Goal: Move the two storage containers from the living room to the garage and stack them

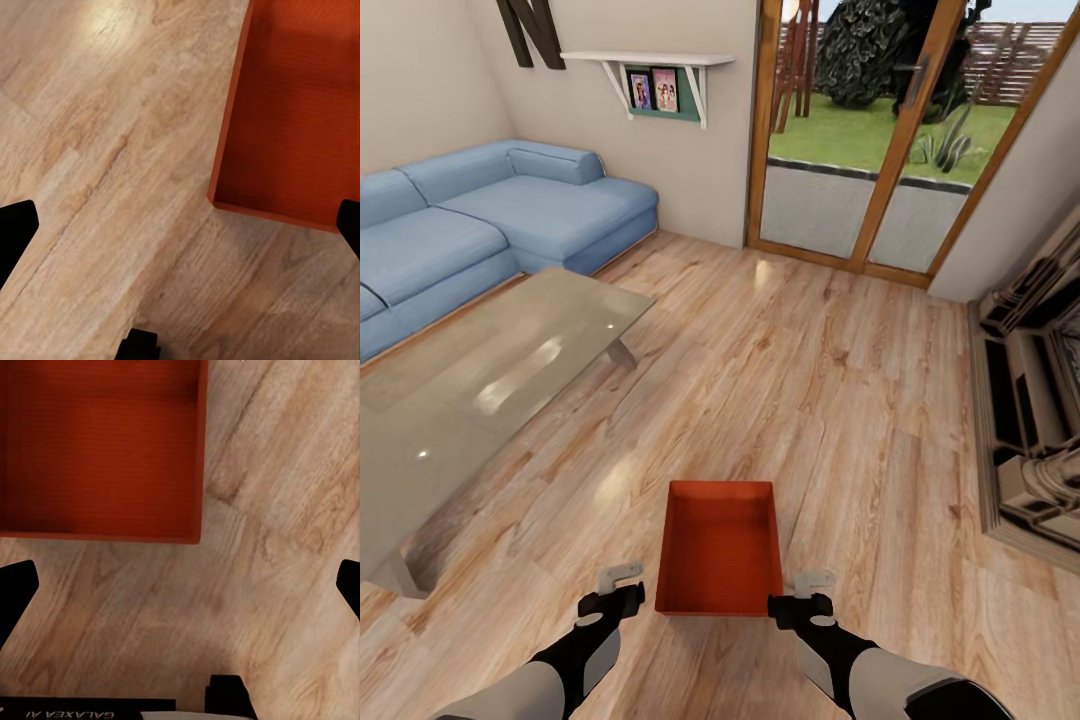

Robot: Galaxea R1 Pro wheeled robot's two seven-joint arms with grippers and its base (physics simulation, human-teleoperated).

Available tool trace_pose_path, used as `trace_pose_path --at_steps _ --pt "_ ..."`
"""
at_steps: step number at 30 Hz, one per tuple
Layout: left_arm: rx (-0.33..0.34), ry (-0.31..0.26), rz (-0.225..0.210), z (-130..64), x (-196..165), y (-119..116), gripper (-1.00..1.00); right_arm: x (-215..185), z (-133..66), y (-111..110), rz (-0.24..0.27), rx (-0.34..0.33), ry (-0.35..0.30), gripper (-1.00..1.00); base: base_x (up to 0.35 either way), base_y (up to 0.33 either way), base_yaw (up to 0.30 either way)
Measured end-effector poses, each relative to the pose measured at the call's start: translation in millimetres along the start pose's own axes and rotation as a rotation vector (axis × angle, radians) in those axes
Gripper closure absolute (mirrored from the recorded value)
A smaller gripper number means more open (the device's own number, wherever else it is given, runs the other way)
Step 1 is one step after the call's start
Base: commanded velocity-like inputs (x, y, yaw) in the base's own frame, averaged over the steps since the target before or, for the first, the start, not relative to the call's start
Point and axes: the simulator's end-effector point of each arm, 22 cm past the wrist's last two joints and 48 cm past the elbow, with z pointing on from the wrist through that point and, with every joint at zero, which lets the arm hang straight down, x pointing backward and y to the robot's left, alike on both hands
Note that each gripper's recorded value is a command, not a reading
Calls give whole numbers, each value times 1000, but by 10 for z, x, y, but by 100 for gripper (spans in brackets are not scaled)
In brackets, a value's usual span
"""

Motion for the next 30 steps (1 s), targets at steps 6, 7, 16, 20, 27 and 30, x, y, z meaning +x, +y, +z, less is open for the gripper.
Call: trace_pose_path --at_steps 6,7,16,20,27,30 --pt "8 -2 2 64 6 -28 -100 -10 65 6 1 0 -8 -100 0 0 0" --pt "8 -2 3 75 8 -29 -100 -10 76 6 1 0 -9 -100 0 0 0" --pt "41 -6 25 102 22 -225 -100 -18 125 19 15 0 -28 -100 0 0 0" --pt "40 -5 14 127 31 -215 -100 -95 150 3 20 1 -57 -100 0 0 0" --pt "47 -2 8 201 66 -259 -100 -171 233 -65 28 10 -98 -100 0 0 0" --pt "47 -1 8 237 77 -262 -100 -199 266 -67 30 10 -115 -100 0 0 0"
